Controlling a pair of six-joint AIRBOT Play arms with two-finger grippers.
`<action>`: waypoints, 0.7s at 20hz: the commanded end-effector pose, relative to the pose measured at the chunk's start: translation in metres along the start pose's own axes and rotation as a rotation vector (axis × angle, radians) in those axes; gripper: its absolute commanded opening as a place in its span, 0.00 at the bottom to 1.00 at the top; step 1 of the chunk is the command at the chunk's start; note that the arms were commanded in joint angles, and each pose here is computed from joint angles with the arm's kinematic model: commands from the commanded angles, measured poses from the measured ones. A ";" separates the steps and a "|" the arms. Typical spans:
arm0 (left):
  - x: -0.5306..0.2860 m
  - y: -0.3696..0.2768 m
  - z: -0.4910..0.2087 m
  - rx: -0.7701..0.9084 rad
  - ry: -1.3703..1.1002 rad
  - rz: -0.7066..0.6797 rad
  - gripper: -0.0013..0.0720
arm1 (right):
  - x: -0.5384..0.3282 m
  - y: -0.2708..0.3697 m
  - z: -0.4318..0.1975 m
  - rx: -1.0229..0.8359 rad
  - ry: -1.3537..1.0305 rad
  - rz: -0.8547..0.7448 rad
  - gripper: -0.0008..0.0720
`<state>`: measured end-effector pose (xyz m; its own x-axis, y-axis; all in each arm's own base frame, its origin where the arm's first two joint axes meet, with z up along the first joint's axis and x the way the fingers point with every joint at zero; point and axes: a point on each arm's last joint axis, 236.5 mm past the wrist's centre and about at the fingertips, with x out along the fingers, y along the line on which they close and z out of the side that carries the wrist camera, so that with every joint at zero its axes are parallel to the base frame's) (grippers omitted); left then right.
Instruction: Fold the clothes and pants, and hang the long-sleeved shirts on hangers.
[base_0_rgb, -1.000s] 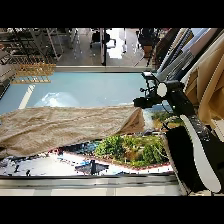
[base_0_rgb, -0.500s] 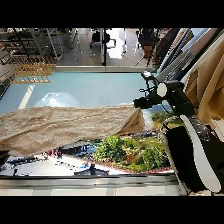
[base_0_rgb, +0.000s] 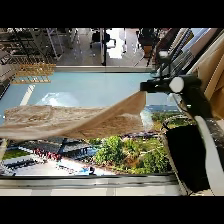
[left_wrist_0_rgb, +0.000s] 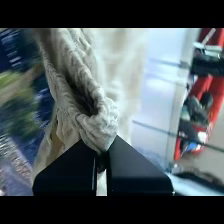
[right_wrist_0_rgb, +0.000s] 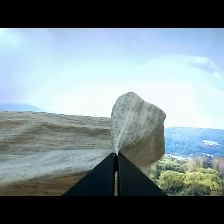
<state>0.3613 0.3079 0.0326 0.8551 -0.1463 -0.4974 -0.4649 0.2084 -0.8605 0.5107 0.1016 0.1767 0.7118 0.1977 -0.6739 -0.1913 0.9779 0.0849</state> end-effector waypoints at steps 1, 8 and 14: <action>-0.029 -0.007 0.011 0.235 0.080 0.141 0.03 | -0.039 -0.003 -0.069 -0.082 0.239 0.017 0.03; -0.076 0.126 0.010 0.490 0.288 0.585 0.03 | -0.085 0.039 -0.326 0.101 0.687 0.081 0.02; -0.106 0.167 0.007 0.497 0.345 0.560 0.03 | -0.110 0.035 -0.363 0.170 0.727 0.043 0.03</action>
<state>0.2188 0.3637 -0.0460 0.4060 -0.1350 -0.9038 -0.6043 0.7022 -0.3764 0.2040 0.0917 -0.0019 0.1131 0.1994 -0.9734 -0.1013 0.9769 0.1883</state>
